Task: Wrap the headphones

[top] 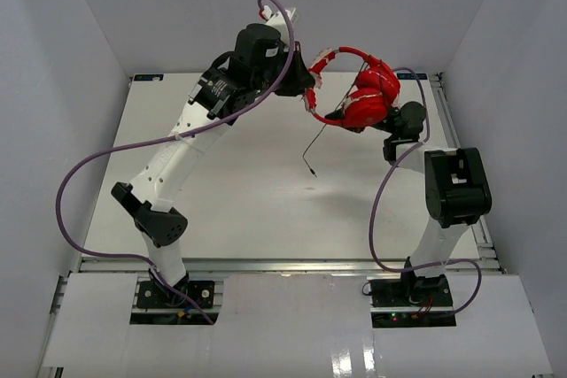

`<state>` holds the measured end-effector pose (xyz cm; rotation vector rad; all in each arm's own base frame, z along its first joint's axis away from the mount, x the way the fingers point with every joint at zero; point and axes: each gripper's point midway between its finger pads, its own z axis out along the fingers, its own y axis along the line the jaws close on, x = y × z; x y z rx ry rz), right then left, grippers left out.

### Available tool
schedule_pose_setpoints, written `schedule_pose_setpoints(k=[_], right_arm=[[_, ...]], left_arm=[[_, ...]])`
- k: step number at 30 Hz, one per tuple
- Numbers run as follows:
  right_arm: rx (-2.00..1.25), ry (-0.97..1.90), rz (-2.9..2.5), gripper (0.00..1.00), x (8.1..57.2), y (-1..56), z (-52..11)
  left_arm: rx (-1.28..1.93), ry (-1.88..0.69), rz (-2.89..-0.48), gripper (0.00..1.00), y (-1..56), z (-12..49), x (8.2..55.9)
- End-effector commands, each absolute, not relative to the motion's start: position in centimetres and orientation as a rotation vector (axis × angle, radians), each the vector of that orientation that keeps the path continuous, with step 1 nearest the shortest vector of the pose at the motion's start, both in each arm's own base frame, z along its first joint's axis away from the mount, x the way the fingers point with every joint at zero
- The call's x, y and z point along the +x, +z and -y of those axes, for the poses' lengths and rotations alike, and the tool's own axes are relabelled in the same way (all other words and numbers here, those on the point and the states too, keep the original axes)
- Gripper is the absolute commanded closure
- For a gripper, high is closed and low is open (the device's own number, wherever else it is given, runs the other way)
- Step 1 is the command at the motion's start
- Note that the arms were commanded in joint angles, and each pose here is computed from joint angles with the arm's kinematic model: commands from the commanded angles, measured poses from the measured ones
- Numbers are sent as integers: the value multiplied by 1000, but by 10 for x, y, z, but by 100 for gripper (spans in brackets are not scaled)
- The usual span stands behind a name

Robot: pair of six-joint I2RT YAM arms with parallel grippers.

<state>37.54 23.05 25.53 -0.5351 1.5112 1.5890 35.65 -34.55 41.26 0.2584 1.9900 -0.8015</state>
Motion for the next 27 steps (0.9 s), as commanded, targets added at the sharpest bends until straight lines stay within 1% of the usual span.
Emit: schedule_pose_setpoints(k=[1, 4, 6, 15, 16, 18, 20, 21, 23, 25, 26, 27], right_arm=[[-759, 1519, -1171, 77, 348, 295, -246], [-754, 1555, -1195, 75, 340, 282, -254], [-758, 1572, -1204, 77, 334, 275, -258], [-793, 1612, -1246, 91, 300, 253, -268], [-798, 1602, -1248, 92, 295, 253, -267], [-797, 1583, -1281, 92, 290, 250, -265], [-834, 1505, -1285, 92, 285, 254, -264], [-807, 1528, -1353, 92, 281, 251, -264], [-836, 1364, -1394, 92, 293, 245, -264], [-855, 1216, -1589, 92, 291, 225, -264], [-922, 1075, -1544, 92, 299, 233, -265], [-952, 990, -1596, 92, 302, 226, -264]], left_arm=[[172, -970, -1696, 100, 515, 339, 342], [115, -934, -1658, 100, 524, 331, 350], [92, -924, -1640, 100, 529, 328, 353], [6, -822, -1589, 100, 537, 310, 368], [-15, -779, -1589, 100, 534, 304, 373], [-49, -703, -1600, 100, 523, 296, 383], [-92, -585, -1638, 100, 498, 284, 398], [-93, -569, -1640, 100, 496, 282, 400], [-127, -459, -1687, 100, 466, 272, 414], [-156, -388, -1720, 100, 442, 261, 427], [-168, -355, -1736, 100, 428, 257, 433], [-163, -338, -1756, 100, 414, 258, 437]])
